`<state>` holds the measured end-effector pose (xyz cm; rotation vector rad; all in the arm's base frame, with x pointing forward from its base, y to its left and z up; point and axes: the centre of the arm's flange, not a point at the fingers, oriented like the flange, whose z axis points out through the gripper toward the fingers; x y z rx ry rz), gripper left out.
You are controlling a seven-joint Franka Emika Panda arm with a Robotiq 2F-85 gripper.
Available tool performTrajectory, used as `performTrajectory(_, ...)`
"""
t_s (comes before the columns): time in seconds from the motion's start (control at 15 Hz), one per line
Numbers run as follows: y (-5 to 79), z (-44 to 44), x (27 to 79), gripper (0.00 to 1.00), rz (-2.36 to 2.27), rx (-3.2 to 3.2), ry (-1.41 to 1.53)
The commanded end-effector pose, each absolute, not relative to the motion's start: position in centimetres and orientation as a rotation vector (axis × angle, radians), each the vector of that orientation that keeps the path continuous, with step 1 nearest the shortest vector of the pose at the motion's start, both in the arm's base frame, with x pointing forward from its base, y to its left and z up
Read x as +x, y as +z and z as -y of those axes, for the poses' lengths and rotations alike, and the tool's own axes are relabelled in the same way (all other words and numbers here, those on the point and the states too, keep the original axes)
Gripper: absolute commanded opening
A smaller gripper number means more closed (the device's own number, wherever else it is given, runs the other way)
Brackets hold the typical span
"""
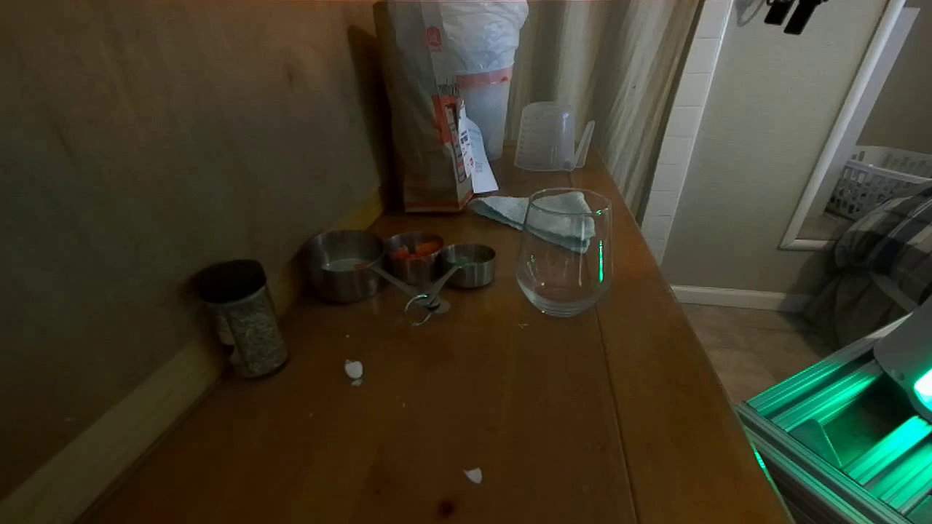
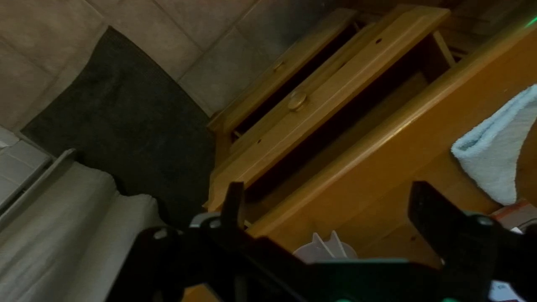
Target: Unfold the white towel
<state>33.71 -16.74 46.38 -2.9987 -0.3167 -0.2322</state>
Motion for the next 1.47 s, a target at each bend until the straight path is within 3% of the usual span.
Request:
performTrajectory(0.0, 46.9, 11.5, 32.7, 1.00, 0.599, -2.973, -0.293)
performTrajectory(0.53, 45.5, -3.9, 28.0, 1.00, 1.197, -2.773, -0.299)
performTrajectory(0.6, 46.5, -1.2, 30.5, 1.00, 1.081, -2.855, -0.273)
performTrajectory(1.0, 46.6, -1.5, 30.4, 1.00, 1.073, -2.853, -0.274)
performTrajectory(1.4, 42.8, -12.5, 27.9, 1.00, 1.483, -2.556, -0.208)
